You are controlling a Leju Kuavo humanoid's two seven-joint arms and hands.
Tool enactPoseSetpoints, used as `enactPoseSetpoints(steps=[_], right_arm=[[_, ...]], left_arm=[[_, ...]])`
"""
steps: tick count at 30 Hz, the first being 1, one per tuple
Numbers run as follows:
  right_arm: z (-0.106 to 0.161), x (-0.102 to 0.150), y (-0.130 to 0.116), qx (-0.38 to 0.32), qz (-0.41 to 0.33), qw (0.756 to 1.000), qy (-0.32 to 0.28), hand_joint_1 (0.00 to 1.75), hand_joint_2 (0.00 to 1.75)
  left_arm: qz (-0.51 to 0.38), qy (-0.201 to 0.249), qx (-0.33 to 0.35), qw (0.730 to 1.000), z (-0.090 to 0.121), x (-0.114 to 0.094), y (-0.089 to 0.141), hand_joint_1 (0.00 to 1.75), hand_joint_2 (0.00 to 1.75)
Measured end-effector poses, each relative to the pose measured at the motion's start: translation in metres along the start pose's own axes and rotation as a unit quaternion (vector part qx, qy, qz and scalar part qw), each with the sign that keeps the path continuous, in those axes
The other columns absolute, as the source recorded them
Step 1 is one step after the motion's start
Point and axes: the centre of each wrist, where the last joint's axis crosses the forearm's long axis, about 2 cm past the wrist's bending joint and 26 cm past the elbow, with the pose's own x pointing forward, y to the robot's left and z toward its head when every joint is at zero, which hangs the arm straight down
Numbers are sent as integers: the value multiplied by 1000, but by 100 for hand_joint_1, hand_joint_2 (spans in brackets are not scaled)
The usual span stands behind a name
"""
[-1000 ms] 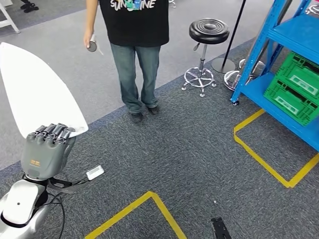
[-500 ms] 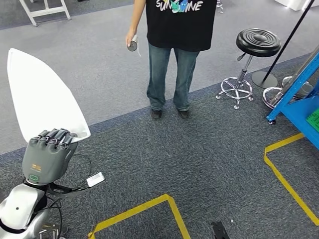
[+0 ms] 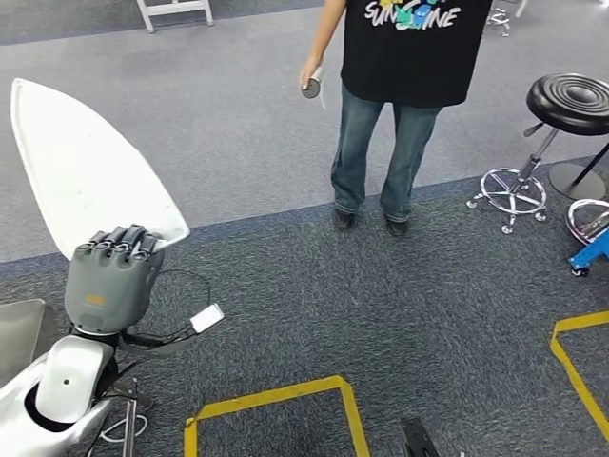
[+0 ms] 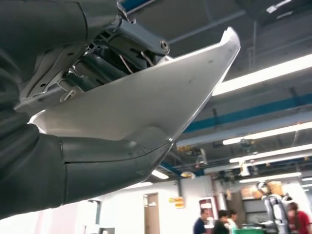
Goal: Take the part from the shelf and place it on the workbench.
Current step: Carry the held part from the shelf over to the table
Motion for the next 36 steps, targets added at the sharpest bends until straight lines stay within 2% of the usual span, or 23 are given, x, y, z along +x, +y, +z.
enactPoseSetpoints(steps=[8,17,36], right_arm=[[0,1,0,0,0,1000,6,0,0],[2,-3,3,4,-1,1000,22,0,0],[2,-1,5,7,-3,1000,13,0,0]], left_arm=[[3,-35,4,999,-4,10,0,175,175],[7,-56,-27,998,14,27,-9,175,175],[5,-104,-41,994,20,32,-17,175,175]])
